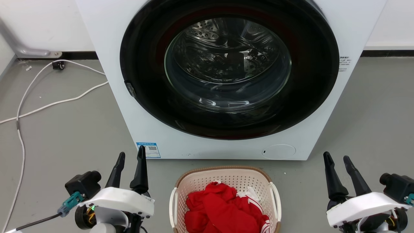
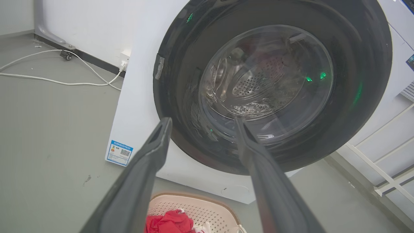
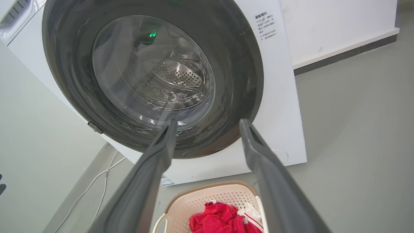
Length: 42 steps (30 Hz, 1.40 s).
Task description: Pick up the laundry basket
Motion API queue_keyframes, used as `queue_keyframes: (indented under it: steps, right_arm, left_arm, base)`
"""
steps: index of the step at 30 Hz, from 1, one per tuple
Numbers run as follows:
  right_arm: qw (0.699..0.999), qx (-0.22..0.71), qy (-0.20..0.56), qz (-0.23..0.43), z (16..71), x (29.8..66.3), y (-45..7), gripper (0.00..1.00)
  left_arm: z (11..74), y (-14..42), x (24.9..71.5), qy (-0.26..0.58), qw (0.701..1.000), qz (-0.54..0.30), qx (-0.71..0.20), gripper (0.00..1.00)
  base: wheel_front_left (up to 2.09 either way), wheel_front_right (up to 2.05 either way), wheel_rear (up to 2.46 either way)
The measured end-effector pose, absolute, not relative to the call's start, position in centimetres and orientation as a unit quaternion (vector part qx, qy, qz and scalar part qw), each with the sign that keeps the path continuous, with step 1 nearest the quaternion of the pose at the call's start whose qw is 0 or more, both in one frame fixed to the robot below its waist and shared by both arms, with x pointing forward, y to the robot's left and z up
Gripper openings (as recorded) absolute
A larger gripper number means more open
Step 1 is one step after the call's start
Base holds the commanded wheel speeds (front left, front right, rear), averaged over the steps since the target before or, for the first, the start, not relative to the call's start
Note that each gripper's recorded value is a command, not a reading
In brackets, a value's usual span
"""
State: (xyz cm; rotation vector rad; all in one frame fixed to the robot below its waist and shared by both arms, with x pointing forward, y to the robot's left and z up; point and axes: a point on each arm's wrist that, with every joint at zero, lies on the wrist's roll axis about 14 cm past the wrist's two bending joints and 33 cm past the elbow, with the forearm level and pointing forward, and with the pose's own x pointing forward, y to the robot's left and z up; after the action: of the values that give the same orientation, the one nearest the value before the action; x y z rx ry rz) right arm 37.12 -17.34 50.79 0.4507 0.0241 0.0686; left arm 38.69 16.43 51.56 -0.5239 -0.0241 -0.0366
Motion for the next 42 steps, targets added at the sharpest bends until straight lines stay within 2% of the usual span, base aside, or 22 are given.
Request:
queue_keyframes:
  steps: [19,42]
  right_arm:
    - [0.992,0.119,0.025,0.045,50.28,36.74,-16.96,1.0]
    - [0.998,0.035,0.024,0.046,50.07,36.35,-17.15,1.0]
  left_arm:
    - [52.01,16.27,38.84,-0.03,0.988,-0.023,-0.152,1.0]
    - [51.84,15.63,38.64,-0.042,0.997,-0.036,-0.062,1.0]
  base:
    - [0.0,0.0,0.0]
    - [0.0,0.0,0.0]
